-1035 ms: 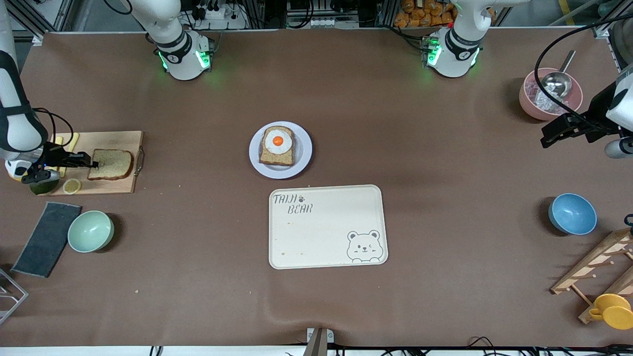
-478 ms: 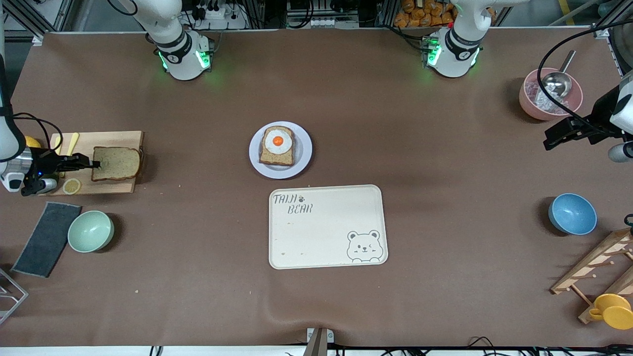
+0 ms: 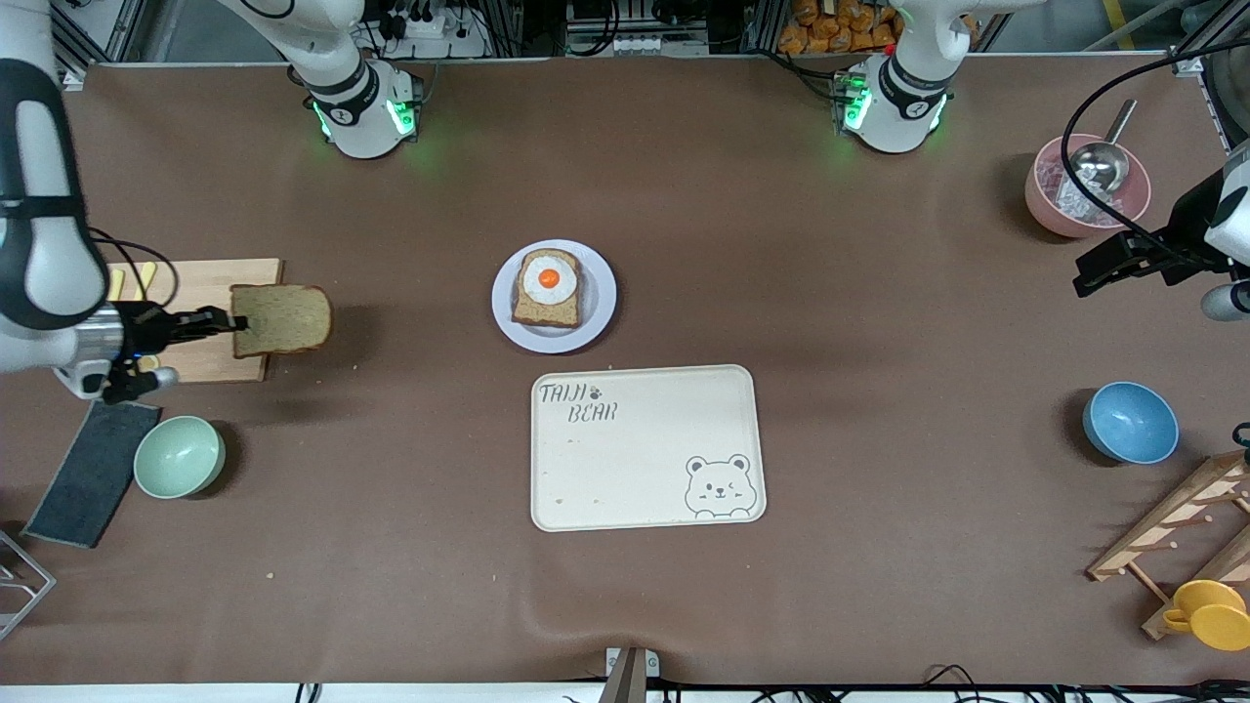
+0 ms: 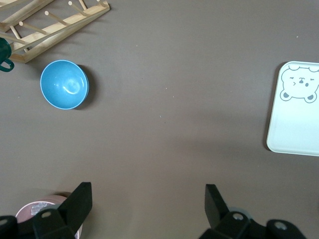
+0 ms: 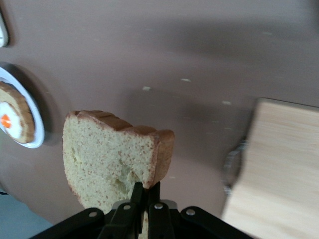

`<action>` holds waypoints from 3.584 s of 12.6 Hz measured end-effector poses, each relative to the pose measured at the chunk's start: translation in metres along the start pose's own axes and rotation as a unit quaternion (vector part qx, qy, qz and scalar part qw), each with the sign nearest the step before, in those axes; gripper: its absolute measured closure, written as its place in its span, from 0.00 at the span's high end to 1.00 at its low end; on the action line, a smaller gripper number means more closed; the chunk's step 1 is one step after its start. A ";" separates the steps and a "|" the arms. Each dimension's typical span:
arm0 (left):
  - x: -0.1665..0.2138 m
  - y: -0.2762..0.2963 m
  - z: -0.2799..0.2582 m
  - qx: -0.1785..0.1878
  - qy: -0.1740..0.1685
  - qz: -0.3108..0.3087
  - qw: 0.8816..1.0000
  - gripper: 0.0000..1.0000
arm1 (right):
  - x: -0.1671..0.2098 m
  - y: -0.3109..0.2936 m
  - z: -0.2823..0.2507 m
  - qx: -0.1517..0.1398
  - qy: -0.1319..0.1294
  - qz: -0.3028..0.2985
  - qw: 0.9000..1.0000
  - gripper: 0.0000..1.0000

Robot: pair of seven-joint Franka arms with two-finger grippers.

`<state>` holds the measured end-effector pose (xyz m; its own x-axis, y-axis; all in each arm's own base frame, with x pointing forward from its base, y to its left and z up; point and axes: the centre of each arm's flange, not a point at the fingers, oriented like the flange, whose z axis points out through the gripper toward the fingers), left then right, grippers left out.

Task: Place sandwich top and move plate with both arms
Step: 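Lift the bread slice with the right gripper and carry it to the plate, then lay the bread slice on the egg with the right gripper, then retract the right gripper while the left gripper reaches toward the plate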

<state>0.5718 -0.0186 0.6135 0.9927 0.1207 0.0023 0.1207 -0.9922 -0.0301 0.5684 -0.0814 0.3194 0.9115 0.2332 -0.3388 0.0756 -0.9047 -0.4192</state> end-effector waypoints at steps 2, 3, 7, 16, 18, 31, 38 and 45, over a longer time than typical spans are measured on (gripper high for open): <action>0.000 0.001 0.000 0.000 0.000 0.001 1.000 1.00 | 0.019 -0.067 0.014 0.015 -0.003 -0.009 1.000 0.07; 0.000 0.001 0.000 0.000 0.000 0.001 1.000 1.00 | 0.026 -0.089 0.022 0.018 -0.006 -0.020 1.000 0.07; 0.000 0.001 0.000 0.000 0.000 0.001 1.000 1.00 | 0.046 -0.174 0.062 -0.011 -0.013 -0.060 0.998 0.07; -0.008 -0.014 -0.010 0.000 -0.010 0.000 1.000 1.00 | 0.049 -0.263 0.161 -0.031 -0.029 -0.054 0.998 0.07; -0.008 -0.015 -0.009 -0.017 -0.014 0.001 1.000 1.00 | 0.046 -0.288 0.186 -0.045 -0.026 -0.038 0.998 0.07; 0.004 0.022 0.021 -0.047 -0.034 0.029 0.998 1.00 | 0.031 -0.309 0.245 -0.039 -0.028 0.030 0.998 0.42; -0.003 0.087 0.085 -0.093 -0.064 0.079 0.990 1.00 | 0.046 -0.288 0.191 -0.027 -0.031 0.049 0.998 1.00; -0.052 0.182 0.205 -0.150 -0.063 0.109 0.981 1.00 | 0.065 -0.151 0.037 -0.084 0.029 0.058 0.994 1.00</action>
<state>0.5420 -0.1992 0.4032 0.9892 -0.1117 -0.0954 -0.0812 -0.9569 0.2788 0.6015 0.0831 0.3297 0.9397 0.1076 -0.3246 0.0310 -0.9721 -0.2325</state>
